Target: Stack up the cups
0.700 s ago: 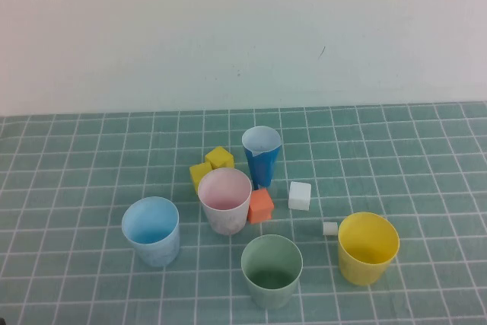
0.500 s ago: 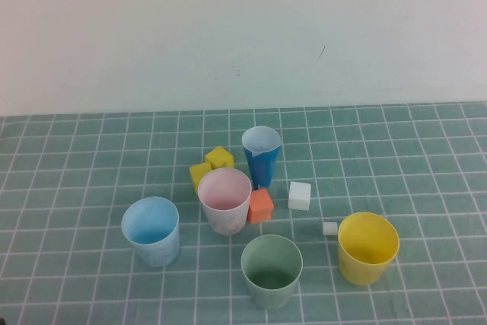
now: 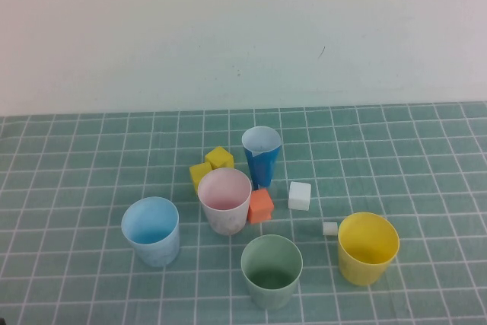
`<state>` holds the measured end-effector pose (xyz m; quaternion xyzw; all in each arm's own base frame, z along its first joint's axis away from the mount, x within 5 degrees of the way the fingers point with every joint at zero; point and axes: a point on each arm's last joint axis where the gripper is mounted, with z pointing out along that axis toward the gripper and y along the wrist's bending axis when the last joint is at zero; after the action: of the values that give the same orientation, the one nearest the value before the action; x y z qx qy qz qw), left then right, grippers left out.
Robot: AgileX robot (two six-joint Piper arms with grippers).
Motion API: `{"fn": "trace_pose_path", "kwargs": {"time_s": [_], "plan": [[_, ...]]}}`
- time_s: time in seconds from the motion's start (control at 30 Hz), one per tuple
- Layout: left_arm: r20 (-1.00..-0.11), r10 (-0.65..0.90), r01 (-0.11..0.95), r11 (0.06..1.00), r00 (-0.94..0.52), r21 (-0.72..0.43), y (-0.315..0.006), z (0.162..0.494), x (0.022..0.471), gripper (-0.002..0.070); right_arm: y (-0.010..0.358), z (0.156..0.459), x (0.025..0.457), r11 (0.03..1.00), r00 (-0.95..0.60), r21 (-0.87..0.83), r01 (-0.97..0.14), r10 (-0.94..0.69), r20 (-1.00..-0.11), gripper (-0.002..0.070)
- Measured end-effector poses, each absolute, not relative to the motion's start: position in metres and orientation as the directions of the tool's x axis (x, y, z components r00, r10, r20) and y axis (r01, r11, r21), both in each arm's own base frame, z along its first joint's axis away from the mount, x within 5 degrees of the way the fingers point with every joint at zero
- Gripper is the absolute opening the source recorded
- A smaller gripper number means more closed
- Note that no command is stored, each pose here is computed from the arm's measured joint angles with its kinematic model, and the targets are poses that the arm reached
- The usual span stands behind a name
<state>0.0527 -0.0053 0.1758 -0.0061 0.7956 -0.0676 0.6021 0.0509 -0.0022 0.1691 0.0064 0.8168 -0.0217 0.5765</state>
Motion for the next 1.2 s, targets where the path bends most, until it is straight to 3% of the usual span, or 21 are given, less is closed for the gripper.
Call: {"fn": "trace_pose_path", "kwargs": {"time_s": [0.83,0.9,1.03,1.2], "plan": [[-0.965,-0.095,0.075,0.99,-0.245,-0.116,-0.005,0.178,0.053,-0.0002,-0.003,0.173,0.053,0.998,-0.284,-0.041,0.036,-0.03,-0.958,-0.0003],[-0.98,-0.105,0.086,0.989,-0.171,-0.121,-0.006,0.185,0.055,-0.0002,-0.003,0.18,0.055,0.998,-0.194,-0.05,0.039,-0.042,-0.98,-0.0003],[-0.982,-0.125,0.127,0.986,0.142,-0.108,-0.006,0.214,0.055,-0.0003,-0.003,0.205,0.056,0.995,0.08,-0.085,0.055,-0.089,-0.993,-0.0003],[-0.842,-0.126,0.163,0.986,0.524,-0.047,-0.006,0.249,0.042,-0.0002,-0.003,0.235,0.048,0.993,0.405,-0.077,0.085,-0.105,-0.908,-0.0003]]}}
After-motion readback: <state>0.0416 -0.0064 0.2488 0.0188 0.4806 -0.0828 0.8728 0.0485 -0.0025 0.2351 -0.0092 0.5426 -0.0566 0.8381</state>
